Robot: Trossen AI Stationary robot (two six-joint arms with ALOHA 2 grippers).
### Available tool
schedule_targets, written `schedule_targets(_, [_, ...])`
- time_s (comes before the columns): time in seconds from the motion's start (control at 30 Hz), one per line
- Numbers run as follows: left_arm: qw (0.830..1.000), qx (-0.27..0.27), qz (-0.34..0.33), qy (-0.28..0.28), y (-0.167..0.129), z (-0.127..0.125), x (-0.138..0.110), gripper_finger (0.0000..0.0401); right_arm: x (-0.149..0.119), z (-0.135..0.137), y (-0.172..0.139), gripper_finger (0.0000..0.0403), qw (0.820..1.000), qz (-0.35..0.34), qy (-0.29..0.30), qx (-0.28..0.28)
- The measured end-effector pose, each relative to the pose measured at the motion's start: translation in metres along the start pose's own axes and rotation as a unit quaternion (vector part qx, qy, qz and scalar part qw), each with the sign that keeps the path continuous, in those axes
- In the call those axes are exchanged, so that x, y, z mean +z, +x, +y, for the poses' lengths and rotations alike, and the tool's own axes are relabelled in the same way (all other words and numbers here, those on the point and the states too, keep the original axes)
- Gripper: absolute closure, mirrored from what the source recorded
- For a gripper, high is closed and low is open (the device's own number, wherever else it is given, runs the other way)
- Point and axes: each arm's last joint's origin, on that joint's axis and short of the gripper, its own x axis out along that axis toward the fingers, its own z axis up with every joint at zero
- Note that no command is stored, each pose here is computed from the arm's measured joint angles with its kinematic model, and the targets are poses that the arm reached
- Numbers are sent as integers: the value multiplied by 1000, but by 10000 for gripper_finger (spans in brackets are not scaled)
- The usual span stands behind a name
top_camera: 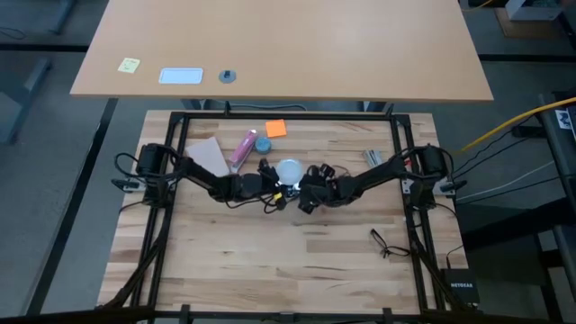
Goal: Screw lightbulb
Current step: Insert the lightbulb into the lamp
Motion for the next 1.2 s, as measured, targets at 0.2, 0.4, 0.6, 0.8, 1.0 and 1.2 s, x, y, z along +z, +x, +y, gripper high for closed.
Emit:
schedule_targets(0.2, [1000, 8, 0, -2, 2, 6, 1, 260, 7, -15, 10, 282, 1000, -2, -26, -14])
schedule_targets(0.4, [1000, 9, 0, 0, 3, 6, 1, 260, 12, -27, 18, 282, 998, -4, -63, -30])
schedule_targets(0.6, [1000, 10, 0, -9, 3, 7, 1, 260, 13, -34, 21, 282, 992, -1, -114, -54])
schedule_targets(0.8, [1000, 10, 0, -14, 3, 7, 1, 260, 14, -36, 22, 282, 988, -1, -139, -68])
schedule_targets(1.0, [1000, 17, 0, -16, 4, 10, 1, 260, 13, -32, 19, 282, 988, -4, -144, -60])
schedule_targets(1.2, [1000, 20, 2, -14, 6, 13, 2, 260, 13, -17, 3, 282, 985, -24, -162, -51])
